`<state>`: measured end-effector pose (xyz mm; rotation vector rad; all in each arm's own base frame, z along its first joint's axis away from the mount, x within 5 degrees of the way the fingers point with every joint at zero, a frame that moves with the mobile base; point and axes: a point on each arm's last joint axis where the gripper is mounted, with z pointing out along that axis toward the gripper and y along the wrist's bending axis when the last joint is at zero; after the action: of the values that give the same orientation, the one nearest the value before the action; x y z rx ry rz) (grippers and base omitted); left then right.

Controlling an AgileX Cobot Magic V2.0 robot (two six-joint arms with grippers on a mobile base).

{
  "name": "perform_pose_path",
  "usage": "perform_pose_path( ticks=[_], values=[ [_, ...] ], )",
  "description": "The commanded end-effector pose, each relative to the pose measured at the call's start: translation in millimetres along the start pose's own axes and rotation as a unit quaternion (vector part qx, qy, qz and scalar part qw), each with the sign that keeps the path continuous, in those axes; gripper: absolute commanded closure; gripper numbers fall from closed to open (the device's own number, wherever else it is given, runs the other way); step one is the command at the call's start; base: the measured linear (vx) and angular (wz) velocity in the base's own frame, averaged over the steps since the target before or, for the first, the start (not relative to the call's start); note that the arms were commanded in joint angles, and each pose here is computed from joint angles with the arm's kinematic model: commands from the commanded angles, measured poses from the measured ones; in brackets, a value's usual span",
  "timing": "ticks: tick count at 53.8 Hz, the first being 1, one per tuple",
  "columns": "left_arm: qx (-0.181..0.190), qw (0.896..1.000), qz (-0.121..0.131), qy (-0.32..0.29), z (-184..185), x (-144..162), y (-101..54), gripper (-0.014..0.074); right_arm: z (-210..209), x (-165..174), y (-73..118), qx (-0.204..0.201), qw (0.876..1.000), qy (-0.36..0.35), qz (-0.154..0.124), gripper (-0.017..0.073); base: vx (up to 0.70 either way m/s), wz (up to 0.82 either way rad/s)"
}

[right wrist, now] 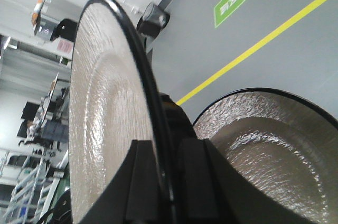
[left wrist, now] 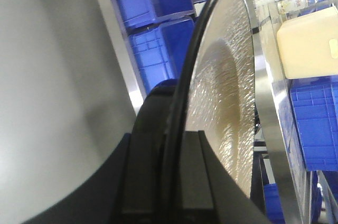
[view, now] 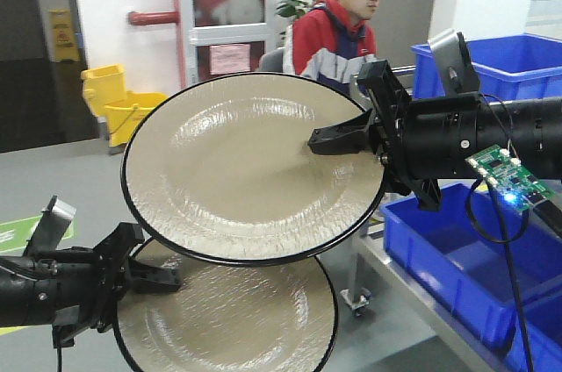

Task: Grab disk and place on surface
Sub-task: 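Hold both plates while the base drives up to the steel table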

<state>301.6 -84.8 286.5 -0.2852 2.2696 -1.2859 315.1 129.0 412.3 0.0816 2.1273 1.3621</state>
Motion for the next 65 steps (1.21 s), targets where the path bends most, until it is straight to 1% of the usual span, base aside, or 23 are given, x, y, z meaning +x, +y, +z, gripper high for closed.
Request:
perform_pose_path(
  ticks=[1, 21, 50, 65],
  values=[
    [0.063, 0.998, -0.020, -0.022, -12.2, -4.2, -27.2, 0.0595, -19.8, -8.7, 31.7, -0.061, 0.997, -0.051, 0.013, 0.0567, 0.43, -0.29],
    [0.063, 0.998, -0.020, -0.023, -12.1, -4.3, -27.1, 0.0595, -19.8, -8.7, 31.7, -0.061, 0.997, -0.051, 0.013, 0.0567, 0.42, -0.51],
    [0.062, 0.998, -0.020, -0.024, -12.1, -4.5, -27.0, 0.0595, -19.8, -8.7, 31.7, -0.061, 0.997, -0.051, 0.013, 0.0567, 0.35, -0.81],
    [0.062, 0.998, -0.020, -0.024, -12.1, -4.5, -27.0, 0.0595, -19.8, -8.7, 31.7, -0.061, 0.997, -0.051, 0.013, 0.0567, 0.29, -0.69]
  ],
)
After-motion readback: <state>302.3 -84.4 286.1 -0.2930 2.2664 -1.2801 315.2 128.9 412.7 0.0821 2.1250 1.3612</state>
